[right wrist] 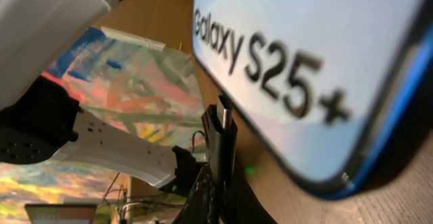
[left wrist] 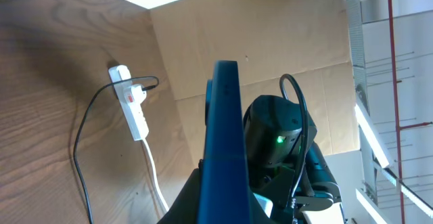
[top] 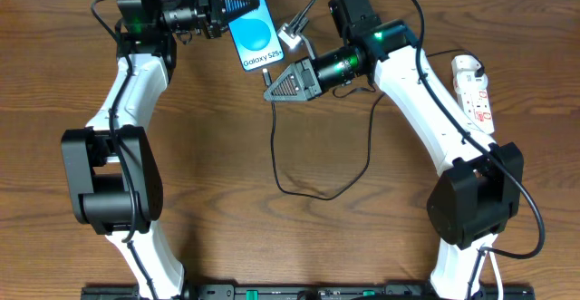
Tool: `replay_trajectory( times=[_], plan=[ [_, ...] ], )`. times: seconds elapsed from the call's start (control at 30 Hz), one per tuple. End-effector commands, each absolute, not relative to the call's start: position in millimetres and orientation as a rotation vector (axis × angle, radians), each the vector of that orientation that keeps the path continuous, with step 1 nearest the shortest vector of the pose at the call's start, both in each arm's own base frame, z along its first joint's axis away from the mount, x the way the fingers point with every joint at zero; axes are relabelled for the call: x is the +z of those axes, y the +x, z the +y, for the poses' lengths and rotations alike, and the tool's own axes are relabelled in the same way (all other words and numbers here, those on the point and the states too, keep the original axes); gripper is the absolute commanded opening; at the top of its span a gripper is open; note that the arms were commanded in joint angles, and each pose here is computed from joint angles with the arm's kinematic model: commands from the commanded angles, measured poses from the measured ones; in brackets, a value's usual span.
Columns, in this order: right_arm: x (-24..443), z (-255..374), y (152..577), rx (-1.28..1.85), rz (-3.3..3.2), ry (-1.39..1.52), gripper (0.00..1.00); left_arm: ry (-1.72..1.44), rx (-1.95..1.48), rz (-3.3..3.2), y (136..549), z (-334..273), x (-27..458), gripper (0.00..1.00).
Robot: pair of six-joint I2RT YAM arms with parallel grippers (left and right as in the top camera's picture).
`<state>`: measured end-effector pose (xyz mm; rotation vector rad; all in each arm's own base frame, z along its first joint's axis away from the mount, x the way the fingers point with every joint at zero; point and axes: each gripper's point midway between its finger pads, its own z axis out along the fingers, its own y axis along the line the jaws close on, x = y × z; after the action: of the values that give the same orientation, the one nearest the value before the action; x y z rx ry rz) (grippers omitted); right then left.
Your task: Plug charger to phone and switch on socket
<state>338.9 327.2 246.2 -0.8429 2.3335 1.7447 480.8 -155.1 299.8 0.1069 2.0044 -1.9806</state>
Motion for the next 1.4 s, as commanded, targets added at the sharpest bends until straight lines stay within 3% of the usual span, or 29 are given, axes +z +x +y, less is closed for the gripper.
replay_trajectory(
  times=[0.0, 1.37],
  plan=[
    [250, 324, 343, 1.710, 2.365, -0.796, 0.01, 0.126, -1.979, 1.992, 477, -156, 314, 0.07],
    [256, 321, 337, 1.754, 2.296, -0.860, 0.01, 0.182, -1.930, 1.957, 479, -156, 314, 0.08]
  ],
)
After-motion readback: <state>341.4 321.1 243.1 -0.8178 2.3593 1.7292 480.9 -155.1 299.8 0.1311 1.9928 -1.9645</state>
